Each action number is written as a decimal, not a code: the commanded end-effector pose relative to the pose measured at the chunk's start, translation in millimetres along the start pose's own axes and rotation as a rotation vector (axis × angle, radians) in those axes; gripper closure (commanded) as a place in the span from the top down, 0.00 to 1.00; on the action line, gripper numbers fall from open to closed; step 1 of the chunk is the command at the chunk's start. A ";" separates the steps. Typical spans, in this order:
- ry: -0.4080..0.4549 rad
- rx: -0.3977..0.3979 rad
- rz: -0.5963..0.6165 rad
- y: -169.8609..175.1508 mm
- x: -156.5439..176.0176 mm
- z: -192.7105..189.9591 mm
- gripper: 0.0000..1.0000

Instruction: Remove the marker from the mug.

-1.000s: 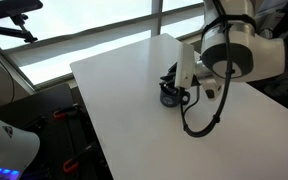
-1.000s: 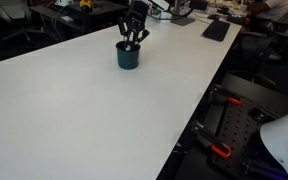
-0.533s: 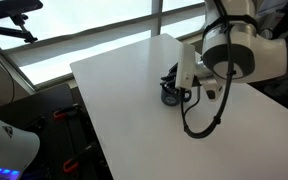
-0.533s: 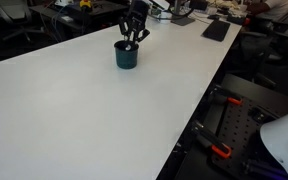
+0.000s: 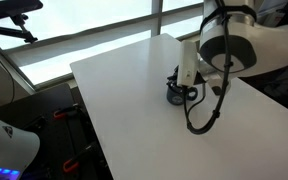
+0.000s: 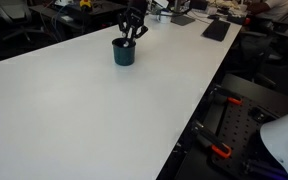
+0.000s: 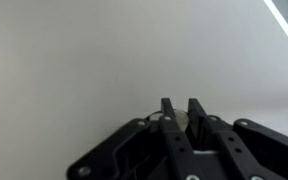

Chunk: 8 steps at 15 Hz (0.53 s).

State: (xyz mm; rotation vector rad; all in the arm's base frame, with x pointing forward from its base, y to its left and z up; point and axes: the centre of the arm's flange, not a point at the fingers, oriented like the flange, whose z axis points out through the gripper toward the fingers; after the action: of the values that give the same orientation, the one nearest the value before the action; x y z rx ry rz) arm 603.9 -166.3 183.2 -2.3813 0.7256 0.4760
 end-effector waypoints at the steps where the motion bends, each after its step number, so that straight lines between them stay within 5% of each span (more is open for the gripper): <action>1: 0.109 -0.020 -0.027 -8.0 -33.2 -10.8 0.05; 8: 0.233 -0.030 -0.049 -15.4 -59.9 -28.4 0.05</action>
State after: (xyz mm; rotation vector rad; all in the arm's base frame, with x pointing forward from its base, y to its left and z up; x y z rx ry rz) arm 594.9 -160.5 218.6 -2.4718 0.7707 0.2807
